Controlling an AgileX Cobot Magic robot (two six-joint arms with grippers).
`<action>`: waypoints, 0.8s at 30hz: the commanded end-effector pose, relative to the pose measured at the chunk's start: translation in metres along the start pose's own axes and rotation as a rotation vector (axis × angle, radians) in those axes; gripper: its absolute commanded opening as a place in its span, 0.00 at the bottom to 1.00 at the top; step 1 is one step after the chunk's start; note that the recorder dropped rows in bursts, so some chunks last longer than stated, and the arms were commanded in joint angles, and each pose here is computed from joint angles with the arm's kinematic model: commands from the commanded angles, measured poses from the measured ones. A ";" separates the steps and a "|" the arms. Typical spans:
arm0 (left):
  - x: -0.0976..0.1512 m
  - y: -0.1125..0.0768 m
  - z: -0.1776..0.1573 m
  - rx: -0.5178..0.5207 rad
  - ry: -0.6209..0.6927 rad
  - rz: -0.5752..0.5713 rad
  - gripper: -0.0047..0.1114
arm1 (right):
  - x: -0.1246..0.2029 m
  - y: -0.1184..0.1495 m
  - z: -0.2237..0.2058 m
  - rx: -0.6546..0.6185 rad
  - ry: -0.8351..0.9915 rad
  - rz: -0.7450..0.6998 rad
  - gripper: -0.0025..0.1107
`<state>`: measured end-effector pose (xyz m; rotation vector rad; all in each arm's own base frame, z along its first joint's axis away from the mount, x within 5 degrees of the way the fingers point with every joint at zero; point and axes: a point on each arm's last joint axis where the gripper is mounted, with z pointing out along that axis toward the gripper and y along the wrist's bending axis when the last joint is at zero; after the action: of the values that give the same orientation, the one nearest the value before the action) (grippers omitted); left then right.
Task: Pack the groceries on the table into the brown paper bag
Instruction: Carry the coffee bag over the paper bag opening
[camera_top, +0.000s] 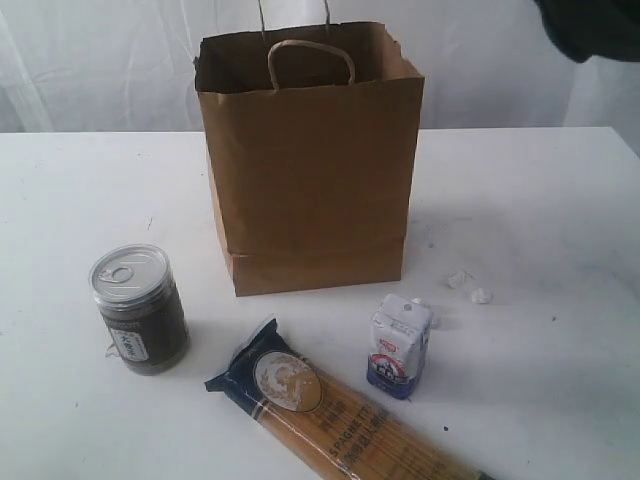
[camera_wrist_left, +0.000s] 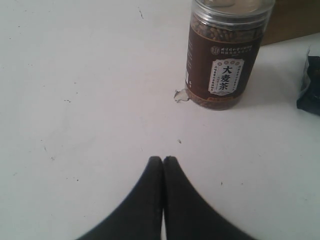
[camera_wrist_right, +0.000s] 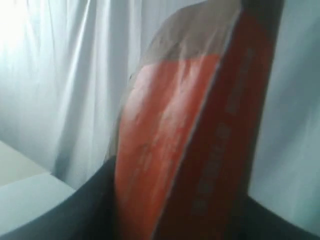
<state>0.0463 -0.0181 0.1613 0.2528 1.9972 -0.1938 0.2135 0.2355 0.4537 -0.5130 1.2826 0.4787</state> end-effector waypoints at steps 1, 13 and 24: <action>0.002 -0.001 0.000 0.011 0.004 -0.017 0.04 | -0.013 -0.010 -0.003 0.092 -0.064 -0.157 0.03; 0.000 0.000 0.000 0.006 -0.018 -0.017 0.04 | 0.059 -0.030 0.027 0.396 0.210 -0.131 0.03; -0.002 0.000 0.000 0.001 -0.040 -0.019 0.04 | 0.097 -0.026 0.038 0.430 0.359 -0.082 0.03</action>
<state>0.0477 -0.0176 0.1640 0.2427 1.9655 -0.1880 0.2774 0.2420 0.3669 -0.2751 1.6701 0.0629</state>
